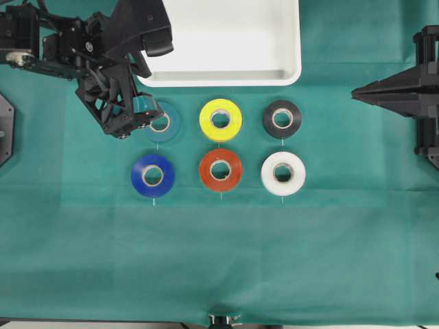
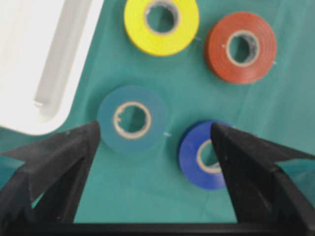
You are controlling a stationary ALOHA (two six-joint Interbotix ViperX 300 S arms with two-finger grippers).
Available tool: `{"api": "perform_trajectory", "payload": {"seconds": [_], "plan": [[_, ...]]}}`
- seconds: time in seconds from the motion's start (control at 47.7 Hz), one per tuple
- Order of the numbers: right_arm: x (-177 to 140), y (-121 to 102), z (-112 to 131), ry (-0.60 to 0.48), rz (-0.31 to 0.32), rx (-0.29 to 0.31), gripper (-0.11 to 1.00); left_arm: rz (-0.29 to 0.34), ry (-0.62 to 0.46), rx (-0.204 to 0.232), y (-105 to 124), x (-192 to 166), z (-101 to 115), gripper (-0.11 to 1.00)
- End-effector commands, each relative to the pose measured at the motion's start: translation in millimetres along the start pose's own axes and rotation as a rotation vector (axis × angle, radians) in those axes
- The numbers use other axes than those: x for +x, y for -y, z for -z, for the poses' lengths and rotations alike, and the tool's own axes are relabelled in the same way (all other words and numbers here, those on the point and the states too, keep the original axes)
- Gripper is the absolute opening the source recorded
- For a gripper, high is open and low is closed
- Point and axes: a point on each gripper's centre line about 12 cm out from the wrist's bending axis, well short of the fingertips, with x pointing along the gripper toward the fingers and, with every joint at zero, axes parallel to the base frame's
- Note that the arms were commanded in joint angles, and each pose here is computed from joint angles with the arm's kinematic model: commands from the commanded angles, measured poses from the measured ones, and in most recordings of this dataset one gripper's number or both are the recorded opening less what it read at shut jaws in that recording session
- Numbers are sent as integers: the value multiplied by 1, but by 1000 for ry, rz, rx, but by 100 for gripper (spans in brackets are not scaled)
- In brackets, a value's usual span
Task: Place the tape from the fixed location into the white case.
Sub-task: 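Move the open left gripper toward the teal tape roll, then lower the left gripper fingers into the teal roll's center hole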
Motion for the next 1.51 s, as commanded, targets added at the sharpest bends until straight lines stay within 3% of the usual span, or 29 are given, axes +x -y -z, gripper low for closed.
{"api": "perform_trajectory", "payload": {"seconds": [0.0, 1.111, 1.488], "plan": [[2, 0, -12, 29, 0, 2, -1, 7, 30, 2, 3, -13, -10, 98], [3, 0, -12, 26, 2, 2, -1, 2, 20, 3, 1, -10, -8, 98], [3, 0, -12, 26, 0, 0, -1, -7, -7, 1, -3, 19, 5, 98]]}}
